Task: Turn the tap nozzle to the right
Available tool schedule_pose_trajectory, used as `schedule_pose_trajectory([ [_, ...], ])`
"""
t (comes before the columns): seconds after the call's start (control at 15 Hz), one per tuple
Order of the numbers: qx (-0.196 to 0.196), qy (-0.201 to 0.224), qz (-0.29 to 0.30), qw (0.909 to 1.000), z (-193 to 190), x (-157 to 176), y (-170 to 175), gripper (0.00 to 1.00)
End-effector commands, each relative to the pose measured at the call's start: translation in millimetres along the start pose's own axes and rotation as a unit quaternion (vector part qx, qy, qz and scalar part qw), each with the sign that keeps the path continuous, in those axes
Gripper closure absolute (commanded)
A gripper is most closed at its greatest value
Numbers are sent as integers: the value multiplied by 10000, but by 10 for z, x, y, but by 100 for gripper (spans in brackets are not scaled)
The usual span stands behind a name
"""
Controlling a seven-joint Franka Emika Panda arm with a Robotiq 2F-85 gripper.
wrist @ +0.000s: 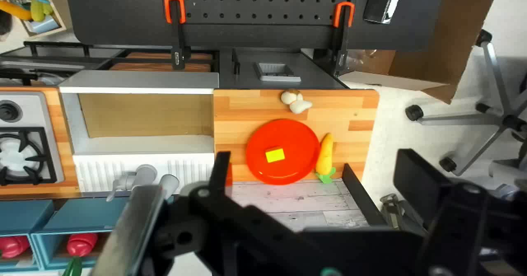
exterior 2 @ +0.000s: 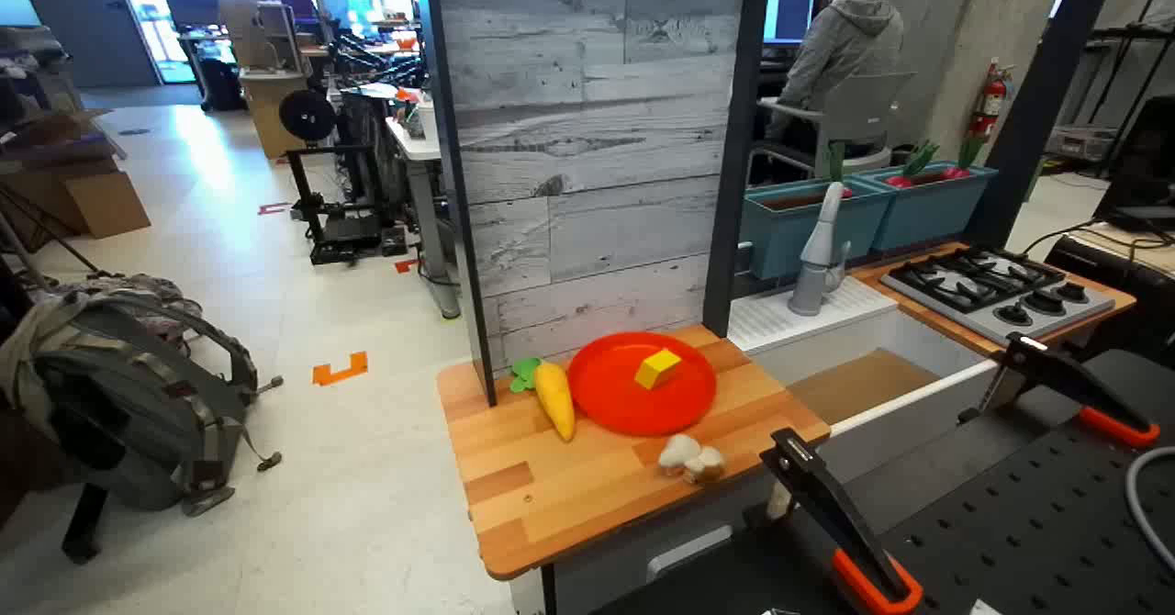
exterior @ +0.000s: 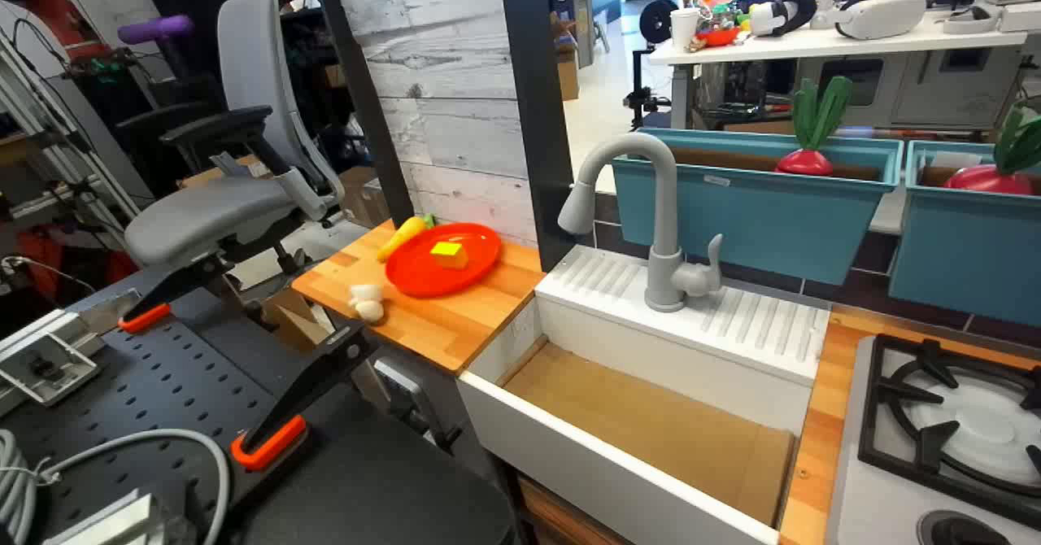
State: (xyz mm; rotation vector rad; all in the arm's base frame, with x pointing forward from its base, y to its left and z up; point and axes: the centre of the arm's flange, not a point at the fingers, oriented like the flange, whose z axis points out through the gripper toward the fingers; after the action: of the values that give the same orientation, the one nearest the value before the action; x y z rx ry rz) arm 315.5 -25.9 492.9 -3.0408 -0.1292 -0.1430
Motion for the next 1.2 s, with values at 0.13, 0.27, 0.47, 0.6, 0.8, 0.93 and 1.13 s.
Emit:
schedule_pose_trajectory([
  [0.13,0,1,0,10000,-1,0,0,0],
  [0.27,0,2,0,10000,-1,0,0,0],
  [0.47,17,84,281,9996,81,171,31,0],
  [0.6,87,343,713,9968,175,365,79,0],
  [0.8,79,591,1272,9901,342,687,184,0],
  [0.93,155,723,1680,9830,506,895,311,0],
  [1.13,206,758,2324,9695,787,1201,586,0],
])
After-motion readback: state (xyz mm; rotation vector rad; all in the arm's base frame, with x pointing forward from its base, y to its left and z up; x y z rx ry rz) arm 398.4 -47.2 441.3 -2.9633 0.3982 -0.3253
